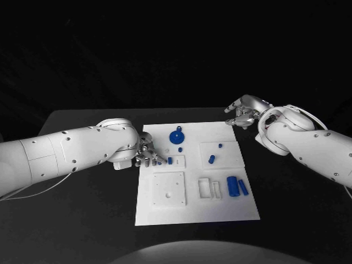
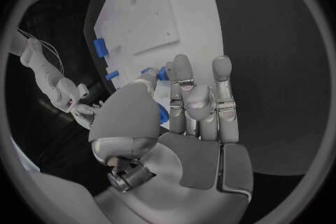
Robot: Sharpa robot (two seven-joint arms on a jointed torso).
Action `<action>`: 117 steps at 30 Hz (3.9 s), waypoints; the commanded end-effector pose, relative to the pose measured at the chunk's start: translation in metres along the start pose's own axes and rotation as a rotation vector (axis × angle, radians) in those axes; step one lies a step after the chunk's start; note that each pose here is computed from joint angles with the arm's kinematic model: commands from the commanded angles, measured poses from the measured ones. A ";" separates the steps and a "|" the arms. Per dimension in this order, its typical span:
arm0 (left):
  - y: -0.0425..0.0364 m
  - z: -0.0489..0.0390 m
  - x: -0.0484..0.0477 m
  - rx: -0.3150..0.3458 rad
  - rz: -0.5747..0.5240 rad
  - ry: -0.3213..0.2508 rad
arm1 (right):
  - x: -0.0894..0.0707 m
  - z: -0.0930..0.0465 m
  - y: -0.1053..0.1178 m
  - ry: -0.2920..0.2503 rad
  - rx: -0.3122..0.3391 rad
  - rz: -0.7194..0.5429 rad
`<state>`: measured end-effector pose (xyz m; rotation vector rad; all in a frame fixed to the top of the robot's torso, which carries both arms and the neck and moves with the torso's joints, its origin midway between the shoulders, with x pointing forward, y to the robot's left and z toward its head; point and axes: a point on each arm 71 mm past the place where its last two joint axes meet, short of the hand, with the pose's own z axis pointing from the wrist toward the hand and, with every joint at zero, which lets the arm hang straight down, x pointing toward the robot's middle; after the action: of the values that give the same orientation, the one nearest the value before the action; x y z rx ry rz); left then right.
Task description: Assemble the parts on the task board
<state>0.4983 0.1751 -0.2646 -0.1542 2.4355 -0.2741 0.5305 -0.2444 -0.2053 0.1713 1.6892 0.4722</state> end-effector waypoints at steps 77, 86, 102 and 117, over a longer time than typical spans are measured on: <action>-0.0683 -0.0053 -0.0220 0.653 0.388 -0.449 | -0.007 0.001 -0.003 -0.106 -0.115 0.322; -0.0692 0.0014 -0.0128 0.640 0.417 -0.418 | -0.012 0.001 0.003 -0.172 -0.202 0.394; -0.0696 0.0096 -0.0046 0.626 0.430 -0.404 | -0.016 0.000 0.005 -0.228 -0.231 0.434; -0.0699 0.0156 -0.0019 0.593 0.432 -0.380 | -0.017 -0.001 0.005 -0.235 -0.230 0.447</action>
<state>0.5135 0.1065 -0.2561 0.5131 1.8366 -0.6909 0.5321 -0.2472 -0.1885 0.4233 1.3678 0.9226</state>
